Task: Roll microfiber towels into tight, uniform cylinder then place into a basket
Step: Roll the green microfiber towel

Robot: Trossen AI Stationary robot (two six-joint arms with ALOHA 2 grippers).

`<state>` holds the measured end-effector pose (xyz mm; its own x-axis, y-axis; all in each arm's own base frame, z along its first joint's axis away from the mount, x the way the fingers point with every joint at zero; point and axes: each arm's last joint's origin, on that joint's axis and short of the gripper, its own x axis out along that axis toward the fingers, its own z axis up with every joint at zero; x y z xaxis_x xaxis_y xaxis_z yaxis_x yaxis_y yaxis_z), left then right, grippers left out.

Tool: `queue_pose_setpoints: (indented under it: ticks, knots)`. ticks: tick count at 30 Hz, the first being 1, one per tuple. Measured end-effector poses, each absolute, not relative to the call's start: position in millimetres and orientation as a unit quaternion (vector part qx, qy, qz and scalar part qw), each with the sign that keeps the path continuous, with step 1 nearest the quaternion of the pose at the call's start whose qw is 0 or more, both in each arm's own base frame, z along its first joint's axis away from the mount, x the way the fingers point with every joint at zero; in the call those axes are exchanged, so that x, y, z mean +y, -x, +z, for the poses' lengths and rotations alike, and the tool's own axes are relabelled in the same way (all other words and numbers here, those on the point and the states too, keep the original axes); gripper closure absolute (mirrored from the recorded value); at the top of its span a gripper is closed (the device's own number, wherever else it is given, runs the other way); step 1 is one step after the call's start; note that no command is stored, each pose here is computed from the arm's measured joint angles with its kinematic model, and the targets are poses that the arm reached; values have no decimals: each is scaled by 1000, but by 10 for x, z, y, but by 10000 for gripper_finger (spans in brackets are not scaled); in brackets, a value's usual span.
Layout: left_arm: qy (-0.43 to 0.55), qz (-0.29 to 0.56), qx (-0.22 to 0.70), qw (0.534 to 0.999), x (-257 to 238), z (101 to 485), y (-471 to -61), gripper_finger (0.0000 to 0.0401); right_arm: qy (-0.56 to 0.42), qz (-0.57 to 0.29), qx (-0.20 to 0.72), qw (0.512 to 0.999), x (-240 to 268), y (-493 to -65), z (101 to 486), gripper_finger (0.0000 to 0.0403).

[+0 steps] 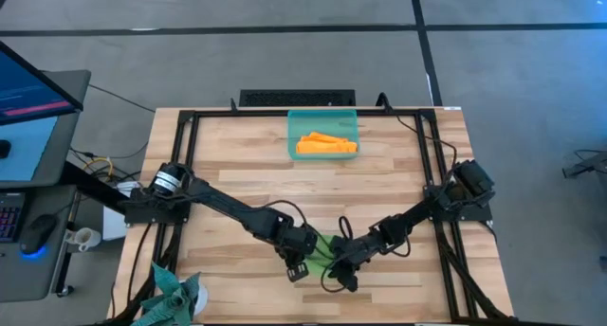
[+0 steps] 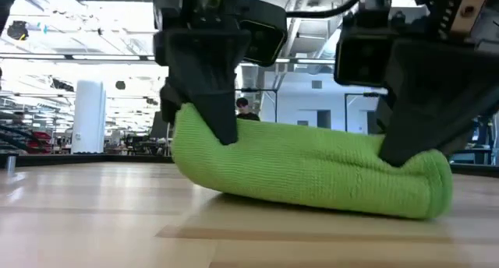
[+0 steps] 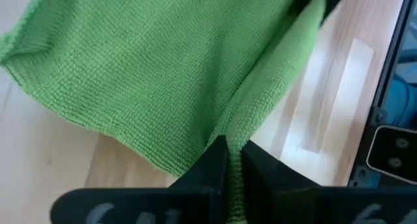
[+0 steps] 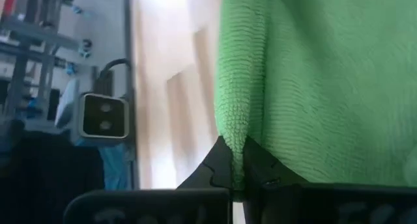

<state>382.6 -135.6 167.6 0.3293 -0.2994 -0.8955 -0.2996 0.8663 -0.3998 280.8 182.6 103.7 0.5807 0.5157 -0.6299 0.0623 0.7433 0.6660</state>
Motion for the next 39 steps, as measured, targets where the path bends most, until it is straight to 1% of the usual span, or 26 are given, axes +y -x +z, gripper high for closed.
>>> queue_pose_setpoints:
  ticks: [3,8,12,16,20,24,29,32,34,39]
  knots:
    - [253,-3,575,778,-1307,1677,-3848,389,-344,117,446,818,1770,-2777,987,384]
    - [237,2,570,787,-1253,1673,-3864,389,-388,83,454,798,1669,-2761,943,372]
    - [233,3,571,787,-1231,1671,-3867,389,-410,74,459,785,1622,-2777,935,383]
    - [224,-1,570,791,-1231,1670,-3867,385,-428,69,462,773,1581,-2800,934,384]
    - [191,2,571,798,-1216,1660,-3855,364,-436,69,468,766,1553,-2812,930,374]
    - [159,-11,578,800,-1208,1650,-3836,331,-438,69,472,762,1545,-2809,924,383]
    - [136,-9,606,783,-1172,1629,-3773,298,-443,65,473,759,1544,-2807,922,382]
    - [127,-1,624,771,-1167,1615,-3727,293,-443,66,476,757,1545,-2805,921,376]
    - [108,-7,626,772,-1226,1613,-3699,294,-441,67,476,758,1543,-2805,921,379]
    - [42,-5,593,804,-1587,1626,-3605,300,-436,69,475,761,1543,-2805,920,385]
